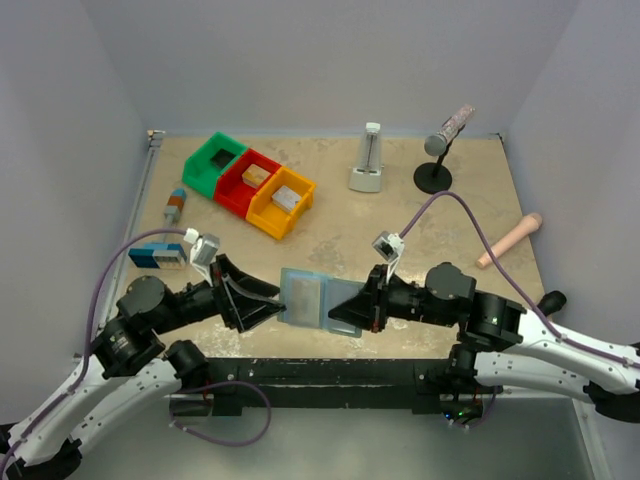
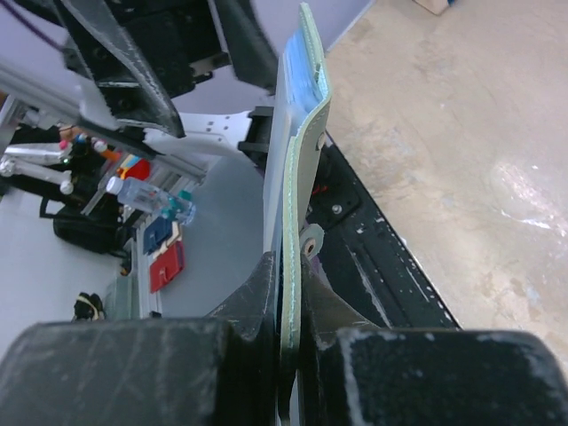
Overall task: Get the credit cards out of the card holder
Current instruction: Open the card holder at the center of the board, then place the card holder at the center of the board.
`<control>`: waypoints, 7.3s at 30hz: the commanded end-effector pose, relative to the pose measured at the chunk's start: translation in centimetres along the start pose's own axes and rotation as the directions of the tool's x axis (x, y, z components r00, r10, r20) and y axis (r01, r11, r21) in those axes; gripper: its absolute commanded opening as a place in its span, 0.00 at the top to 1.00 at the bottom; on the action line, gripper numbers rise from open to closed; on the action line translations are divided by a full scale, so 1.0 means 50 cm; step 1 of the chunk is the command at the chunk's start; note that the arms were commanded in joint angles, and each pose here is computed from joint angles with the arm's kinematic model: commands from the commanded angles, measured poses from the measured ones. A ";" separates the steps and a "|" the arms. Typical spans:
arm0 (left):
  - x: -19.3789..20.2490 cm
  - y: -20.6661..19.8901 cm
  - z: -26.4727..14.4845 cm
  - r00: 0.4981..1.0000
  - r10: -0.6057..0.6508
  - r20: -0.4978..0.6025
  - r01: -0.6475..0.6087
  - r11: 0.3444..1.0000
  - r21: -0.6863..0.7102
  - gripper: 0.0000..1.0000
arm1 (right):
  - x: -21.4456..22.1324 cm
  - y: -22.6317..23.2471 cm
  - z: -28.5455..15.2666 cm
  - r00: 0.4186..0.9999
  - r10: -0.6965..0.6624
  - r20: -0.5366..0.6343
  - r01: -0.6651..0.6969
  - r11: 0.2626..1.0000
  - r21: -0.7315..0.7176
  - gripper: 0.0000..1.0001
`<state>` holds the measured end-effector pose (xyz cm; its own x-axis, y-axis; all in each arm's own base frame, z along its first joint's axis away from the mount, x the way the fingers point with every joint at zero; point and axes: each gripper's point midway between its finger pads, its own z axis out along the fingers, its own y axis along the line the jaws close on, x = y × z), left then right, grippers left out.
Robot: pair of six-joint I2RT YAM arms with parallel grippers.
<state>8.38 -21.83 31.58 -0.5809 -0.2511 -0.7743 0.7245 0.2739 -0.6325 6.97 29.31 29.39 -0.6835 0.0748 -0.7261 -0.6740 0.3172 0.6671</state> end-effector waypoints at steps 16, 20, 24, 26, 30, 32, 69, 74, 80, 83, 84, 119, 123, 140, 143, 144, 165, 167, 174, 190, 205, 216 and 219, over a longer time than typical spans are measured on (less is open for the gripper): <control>-0.027 -0.091 -0.031 0.989 0.130 0.076 -0.143 0.967 0.213 0.09 | -0.033 0.136 -0.040 0.991 -0.129 0.036 0.134 0.936 -0.325 1.00; -0.019 -0.098 -0.025 0.990 0.127 0.054 -0.137 0.959 0.248 0.12 | -0.033 0.141 -0.039 0.991 -0.130 0.031 0.133 0.933 -0.334 1.00; -0.013 -0.116 -0.026 0.989 0.139 0.043 -0.146 0.939 0.311 0.35 | -0.033 0.138 -0.039 0.992 -0.123 0.037 0.128 0.935 -0.330 1.00; -0.009 -0.118 -0.026 0.989 0.142 0.034 -0.146 0.935 0.322 0.51 | -0.033 0.134 -0.039 0.992 -0.118 0.041 0.125 0.938 -0.324 1.00; -0.004 -0.118 -0.029 0.989 0.145 0.033 -0.148 0.933 0.327 0.61 | -0.033 0.127 -0.040 0.993 -0.112 0.050 0.122 0.943 -0.309 1.00; -0.004 -0.119 -0.032 0.988 0.147 0.037 -0.151 0.932 0.328 0.63 | -0.036 0.124 -0.041 0.992 -0.106 0.060 0.120 0.946 -0.301 1.00; 0.001 -0.093 -0.017 0.988 0.156 -0.003 -0.150 0.953 0.265 1.00 | -0.039 0.096 -0.018 0.996 -0.082 0.029 0.086 0.975 -0.206 0.67; -0.015 -0.069 -0.015 0.991 0.136 0.002 -0.135 0.977 0.163 1.00 | -0.044 0.078 -0.021 0.997 -0.061 0.056 0.069 0.984 -0.163 0.46; -0.022 -0.029 0.002 0.998 0.063 -0.030 -0.062 0.998 0.027 1.00 | -0.044 0.072 -0.007 0.998 -0.056 0.031 0.059 0.989 -0.132 0.41; -0.026 -0.011 0.011 0.999 -0.005 -0.045 0.003 0.999 -0.049 1.00 | -0.036 0.058 0.010 0.999 -0.038 -0.003 0.038 0.995 -0.088 0.39; -0.023 -0.002 0.014 0.998 -0.027 -0.056 0.022 0.997 -0.075 1.00 | -0.035 0.055 0.014 1.000 -0.029 -0.008 0.028 0.996 -0.079 0.39; 0.013 0.076 -0.001 0.997 -0.072 0.009 0.073 0.976 -0.203 0.70 | 0.008 -0.054 0.011 0.996 0.058 -0.064 -0.049 0.989 0.139 1.00; 0.019 0.083 0.004 0.996 -0.083 0.017 0.085 0.977 -0.198 0.73 | 0.009 -0.045 0.009 0.996 0.053 -0.069 -0.045 0.993 0.109 1.00; 0.032 0.195 -0.061 0.995 -0.051 0.083 0.085 0.872 -0.483 0.66 | 0.031 -0.078 0.025 0.992 0.075 -0.106 -0.062 0.991 0.121 1.00; 0.038 0.200 -0.064 0.996 -0.054 0.076 0.084 0.867 -0.492 0.66 | 0.030 -0.070 0.032 0.991 0.074 -0.114 -0.063 0.993 0.097 1.00; 0.037 0.201 -0.064 0.996 -0.053 0.078 0.085 0.865 -0.494 0.66 | 0.028 -0.066 0.035 0.991 0.073 -0.114 -0.063 0.994 0.084 1.00; -0.004 0.218 -0.100 0.978 0.028 0.205 0.089 0.837 -0.539 0.51 | 0.053 -0.138 0.050 0.969 0.125 -0.214 -0.084 0.978 0.193 1.00; 0.009 0.225 -0.094 0.983 0.021 0.180 0.081 0.837 -0.542 0.51 | 0.063 -0.171 0.065 0.961 0.149 -0.235 -0.098 0.972 0.215 1.00; 0.088 0.243 -0.028 0.996 -0.081 0.036 0.088 0.867 -0.490 0.47 | 0.108 -0.284 0.111 0.922 0.216 -0.322 -0.121 0.949 0.290 1.00; 0.199 0.300 0.104 0.971 -0.213 -0.110 0.153 0.904 -0.399 0.55 | 0.170 -0.398 0.135 0.872 0.294 -0.392 -0.155 0.924 0.348 1.00; 0.276 0.391 0.144 0.944 -0.295 -0.147 0.186 0.846 -0.500 0.62 | 0.205 -0.449 0.135 0.838 0.342 -0.424 -0.157 0.897 0.413 1.00; 0.324 0.440 0.130 0.926 -0.348 -0.148 0.202 0.786 -0.584 0.71 | 0.205 -0.471 0.113 0.841 0.353 -0.409 -0.123 0.862 0.492 0.75; 0.328 0.444 0.127 0.925 -0.352 -0.142 0.207 0.781 -0.589 0.71 | 0.193 -0.471 0.097 0.849 0.351 -0.396 -0.106 0.846 0.522 0.67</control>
<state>16.66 -25.41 4.49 -0.8644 -0.1511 -0.4795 0.2318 0.7266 -0.6468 16.66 28.02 4.64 -0.9396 -0.2145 -0.2666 -0.3359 0.7270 0.5989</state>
